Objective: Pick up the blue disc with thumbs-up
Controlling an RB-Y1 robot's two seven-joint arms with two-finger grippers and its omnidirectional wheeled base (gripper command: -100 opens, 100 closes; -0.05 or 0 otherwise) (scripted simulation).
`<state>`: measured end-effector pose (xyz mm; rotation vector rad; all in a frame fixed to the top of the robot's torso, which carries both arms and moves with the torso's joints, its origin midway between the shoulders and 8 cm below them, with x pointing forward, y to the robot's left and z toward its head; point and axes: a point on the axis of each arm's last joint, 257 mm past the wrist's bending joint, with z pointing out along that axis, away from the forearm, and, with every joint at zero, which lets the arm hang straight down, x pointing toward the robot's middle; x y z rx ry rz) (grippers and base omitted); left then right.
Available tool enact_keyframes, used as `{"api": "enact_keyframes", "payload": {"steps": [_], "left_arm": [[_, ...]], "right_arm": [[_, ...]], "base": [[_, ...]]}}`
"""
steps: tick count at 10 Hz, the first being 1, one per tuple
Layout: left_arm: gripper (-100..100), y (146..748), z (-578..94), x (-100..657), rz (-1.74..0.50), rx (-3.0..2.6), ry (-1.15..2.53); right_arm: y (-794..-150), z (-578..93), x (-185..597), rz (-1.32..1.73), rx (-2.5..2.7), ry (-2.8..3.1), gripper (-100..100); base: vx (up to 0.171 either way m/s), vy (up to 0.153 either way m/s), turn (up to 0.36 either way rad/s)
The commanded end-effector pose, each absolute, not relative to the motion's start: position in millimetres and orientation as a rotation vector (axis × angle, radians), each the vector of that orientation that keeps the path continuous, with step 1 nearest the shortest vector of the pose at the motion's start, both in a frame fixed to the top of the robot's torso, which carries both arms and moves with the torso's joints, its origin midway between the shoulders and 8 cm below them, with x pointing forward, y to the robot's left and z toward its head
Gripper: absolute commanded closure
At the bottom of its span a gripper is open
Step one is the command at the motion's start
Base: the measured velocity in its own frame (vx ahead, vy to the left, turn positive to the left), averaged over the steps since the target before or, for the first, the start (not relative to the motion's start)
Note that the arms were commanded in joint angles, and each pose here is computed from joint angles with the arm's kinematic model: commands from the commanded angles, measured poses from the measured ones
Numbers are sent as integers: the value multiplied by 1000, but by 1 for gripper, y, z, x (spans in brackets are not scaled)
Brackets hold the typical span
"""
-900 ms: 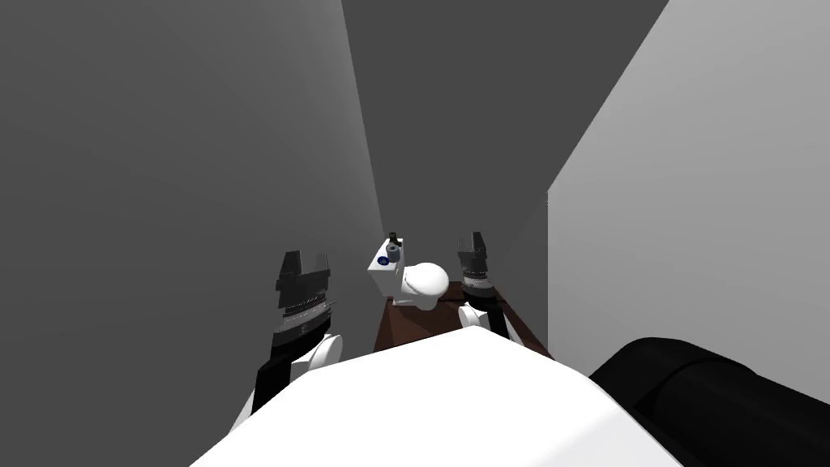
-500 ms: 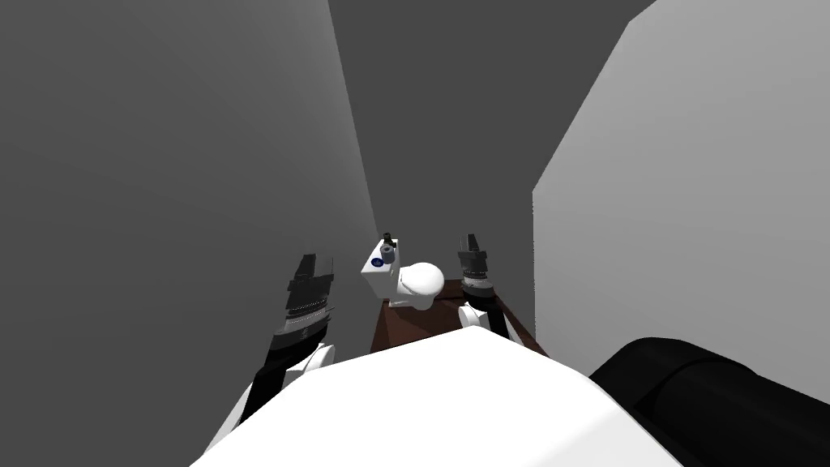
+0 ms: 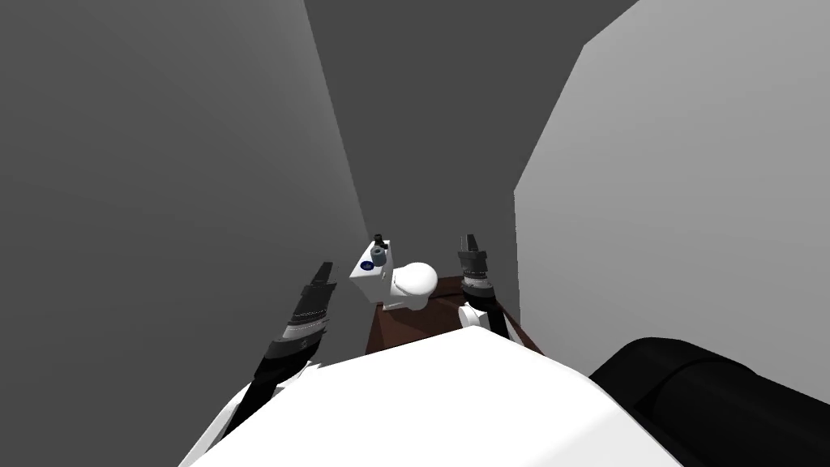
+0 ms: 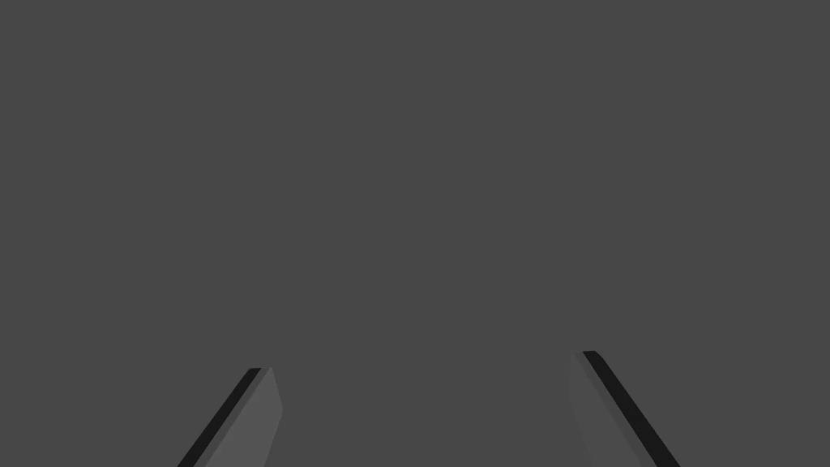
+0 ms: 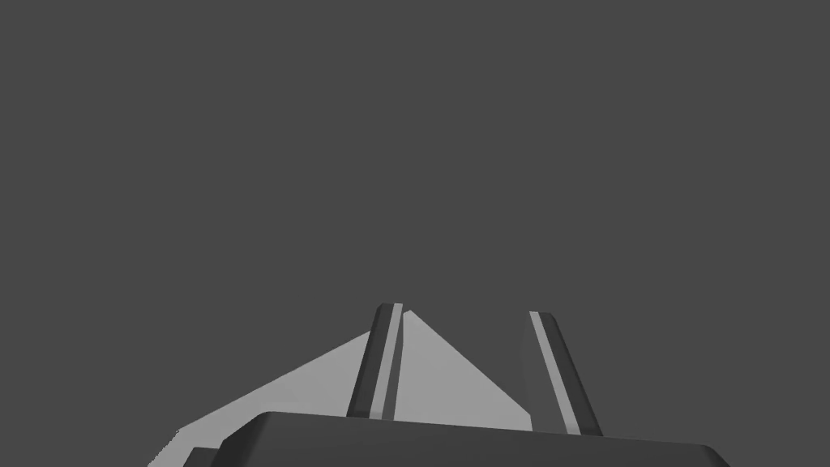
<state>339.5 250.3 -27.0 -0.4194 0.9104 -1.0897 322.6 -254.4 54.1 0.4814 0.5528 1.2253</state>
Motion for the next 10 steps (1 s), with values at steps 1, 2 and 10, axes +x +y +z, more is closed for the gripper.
{"api": "enact_keyframes", "payload": {"steps": [1,2,10], "left_arm": [[-100,247,-45,339,-1044,-384,1002],[-100,247,-62,338,-1001,-365,1070],[-100,246,-147,322,-807,-166,1431]], "right_arm": [[-254,54,323,1225,481,553,0],[-254,54,323,1225,481,553,0],[-254,54,323,1225,481,553,0]], "base": [[8,-46,-154],[5,-59,-344],[10,-42,-180]]}}
